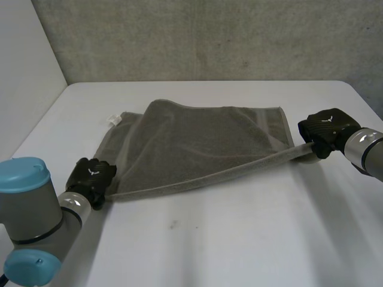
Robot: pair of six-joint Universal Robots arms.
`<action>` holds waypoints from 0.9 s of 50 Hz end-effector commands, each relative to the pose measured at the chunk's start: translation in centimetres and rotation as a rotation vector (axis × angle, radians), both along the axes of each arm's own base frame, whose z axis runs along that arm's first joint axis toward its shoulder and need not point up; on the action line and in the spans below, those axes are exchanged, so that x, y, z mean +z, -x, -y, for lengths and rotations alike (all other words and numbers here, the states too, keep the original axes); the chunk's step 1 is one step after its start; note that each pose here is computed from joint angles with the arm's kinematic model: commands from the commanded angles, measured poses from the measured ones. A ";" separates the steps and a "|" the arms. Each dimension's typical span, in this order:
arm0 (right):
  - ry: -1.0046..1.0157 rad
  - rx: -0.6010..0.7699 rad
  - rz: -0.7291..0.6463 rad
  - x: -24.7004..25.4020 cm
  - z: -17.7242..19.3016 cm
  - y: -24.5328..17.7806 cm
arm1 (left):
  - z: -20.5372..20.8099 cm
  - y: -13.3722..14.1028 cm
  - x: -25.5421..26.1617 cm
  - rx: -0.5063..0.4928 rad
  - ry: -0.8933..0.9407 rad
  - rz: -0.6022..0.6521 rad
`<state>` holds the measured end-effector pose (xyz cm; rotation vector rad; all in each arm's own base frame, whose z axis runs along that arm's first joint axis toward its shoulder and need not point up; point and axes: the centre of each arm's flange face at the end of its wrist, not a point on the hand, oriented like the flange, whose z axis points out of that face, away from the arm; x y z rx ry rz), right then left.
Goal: Fold the towel.
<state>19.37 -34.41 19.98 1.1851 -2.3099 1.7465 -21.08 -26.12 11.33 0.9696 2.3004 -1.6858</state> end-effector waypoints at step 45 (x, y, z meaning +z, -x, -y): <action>-0.108 0.120 -0.199 2.3 -3.2 4.6 | -0.5 0.5 7.9 -0.091 0.143 -0.074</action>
